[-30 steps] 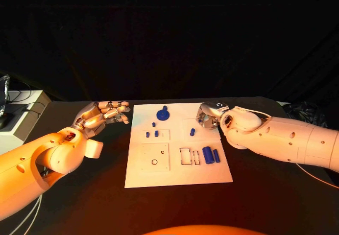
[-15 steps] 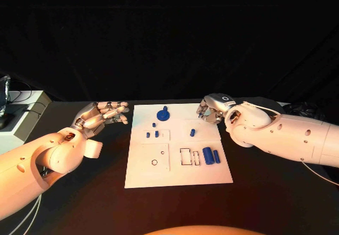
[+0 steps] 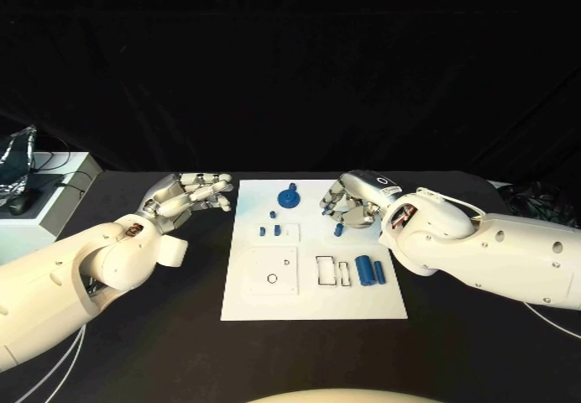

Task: Assemble the parts on the task board

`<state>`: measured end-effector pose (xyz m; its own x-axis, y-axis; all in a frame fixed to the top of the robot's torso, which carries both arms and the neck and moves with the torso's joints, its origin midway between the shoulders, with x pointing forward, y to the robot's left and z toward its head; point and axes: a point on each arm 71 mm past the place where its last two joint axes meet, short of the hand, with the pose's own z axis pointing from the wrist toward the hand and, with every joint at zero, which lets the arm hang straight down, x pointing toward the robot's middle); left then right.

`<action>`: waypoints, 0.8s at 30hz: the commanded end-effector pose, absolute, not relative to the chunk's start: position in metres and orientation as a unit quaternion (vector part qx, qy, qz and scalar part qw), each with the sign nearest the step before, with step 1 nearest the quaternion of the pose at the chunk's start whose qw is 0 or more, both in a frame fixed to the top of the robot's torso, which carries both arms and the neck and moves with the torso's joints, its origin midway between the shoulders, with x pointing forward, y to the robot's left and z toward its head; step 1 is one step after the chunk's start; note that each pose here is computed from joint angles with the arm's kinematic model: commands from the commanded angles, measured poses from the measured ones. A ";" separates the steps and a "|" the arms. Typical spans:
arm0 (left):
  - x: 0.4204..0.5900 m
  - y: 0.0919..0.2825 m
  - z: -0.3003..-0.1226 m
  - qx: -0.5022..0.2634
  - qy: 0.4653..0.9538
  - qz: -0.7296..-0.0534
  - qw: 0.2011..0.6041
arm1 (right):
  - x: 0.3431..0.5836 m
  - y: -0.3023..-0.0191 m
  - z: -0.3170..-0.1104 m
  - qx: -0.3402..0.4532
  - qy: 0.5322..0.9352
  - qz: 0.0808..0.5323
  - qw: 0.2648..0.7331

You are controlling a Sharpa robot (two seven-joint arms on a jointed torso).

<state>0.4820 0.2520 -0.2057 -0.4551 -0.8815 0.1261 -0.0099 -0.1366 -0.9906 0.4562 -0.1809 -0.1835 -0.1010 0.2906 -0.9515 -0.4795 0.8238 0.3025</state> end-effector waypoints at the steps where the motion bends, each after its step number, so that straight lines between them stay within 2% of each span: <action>1: 0.482 0.250 -0.205 -0.400 0.556 -0.642 0.344 | 0.445 -0.164 -0.185 -0.095 0.670 0.316 0.665; 13: 0.484 0.246 -0.204 -0.413 0.544 -0.633 0.363 | 0.420 -0.116 -0.222 -0.152 0.683 0.331 0.633; 18: 0.484 0.243 -0.204 -0.414 0.542 -0.634 0.365 | 0.415 -0.106 -0.235 -0.166 0.690 0.328 0.624; 24: 0.483 0.242 -0.204 -0.414 0.542 -0.635 0.364 | 0.414 -0.104 -0.241 -0.171 0.692 0.319 0.625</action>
